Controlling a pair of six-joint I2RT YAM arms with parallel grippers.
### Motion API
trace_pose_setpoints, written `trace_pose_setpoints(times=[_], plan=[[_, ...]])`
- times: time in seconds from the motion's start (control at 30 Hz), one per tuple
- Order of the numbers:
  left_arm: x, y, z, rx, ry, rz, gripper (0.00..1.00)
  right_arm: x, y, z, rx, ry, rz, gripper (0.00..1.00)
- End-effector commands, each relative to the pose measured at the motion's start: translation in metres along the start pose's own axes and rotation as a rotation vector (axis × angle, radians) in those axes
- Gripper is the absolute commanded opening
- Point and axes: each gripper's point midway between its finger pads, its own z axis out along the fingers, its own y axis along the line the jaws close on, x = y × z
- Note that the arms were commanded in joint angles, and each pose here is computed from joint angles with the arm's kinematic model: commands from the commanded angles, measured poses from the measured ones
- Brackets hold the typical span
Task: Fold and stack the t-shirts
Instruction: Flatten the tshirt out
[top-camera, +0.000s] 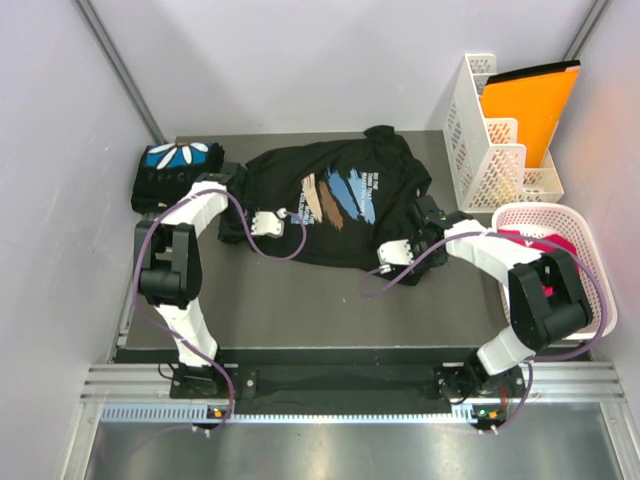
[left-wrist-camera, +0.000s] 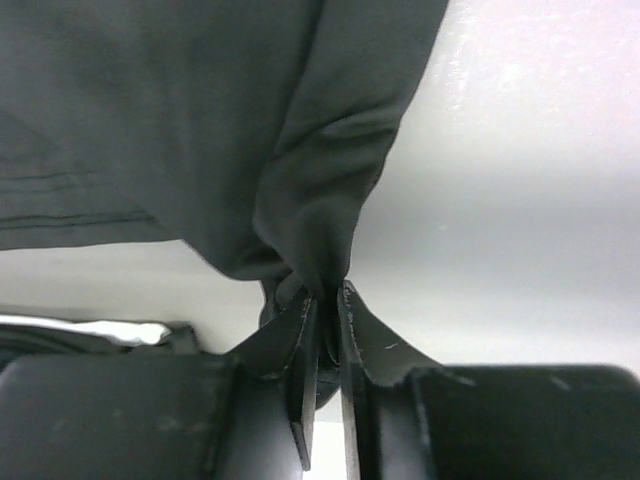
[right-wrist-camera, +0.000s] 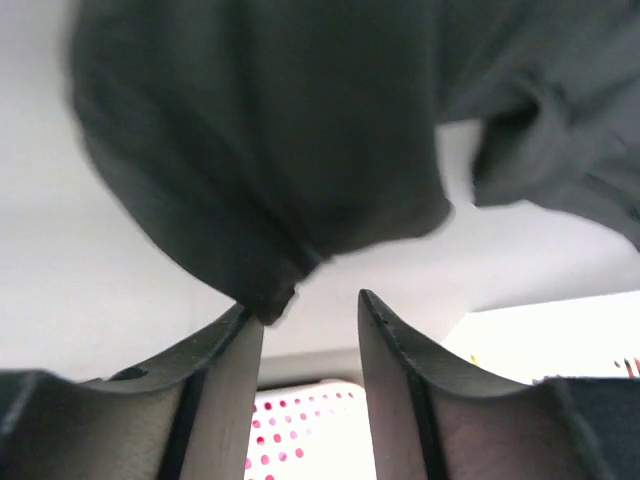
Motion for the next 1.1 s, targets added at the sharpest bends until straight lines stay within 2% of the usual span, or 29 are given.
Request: trace_pose_setpoints(times=[0.0, 0.13, 0.27, 0.4, 0.7, 0.87, 1.07], plan=[[-0.005, 0.005, -0.017, -0.063, -0.02, 0.005, 0.18, 0.007, -0.031, -0.02, 0.101, 0.007, 0.058, 0.43], [-0.004, 0.005, -0.016, -0.065, -0.019, 0.001, 0.19, -0.023, -0.02, -0.052, 0.02, -0.16, 0.018, 0.47], [-0.005, 0.008, -0.016, -0.071, -0.021, 0.003, 0.2, -0.041, -0.011, -0.077, -0.045, -0.234, -0.02, 0.48], [-0.008, 0.011, -0.015, -0.073, -0.022, -0.002, 0.2, -0.064, -0.002, -0.084, -0.078, -0.297, -0.036, 0.49], [-0.008, 0.013, -0.016, -0.08, -0.01, 0.003, 0.2, -0.115, 0.033, -0.052, -0.124, -0.374, -0.047, 0.5], [-0.009, 0.013, -0.021, -0.078, -0.012, 0.001, 0.2, -0.121, 0.025, -0.022, -0.082, -0.368, 0.02, 0.5], [-0.008, 0.012, -0.024, -0.088, -0.006, -0.008, 0.2, -0.122, 0.008, -0.008, -0.02, -0.351, 0.05, 0.5]])
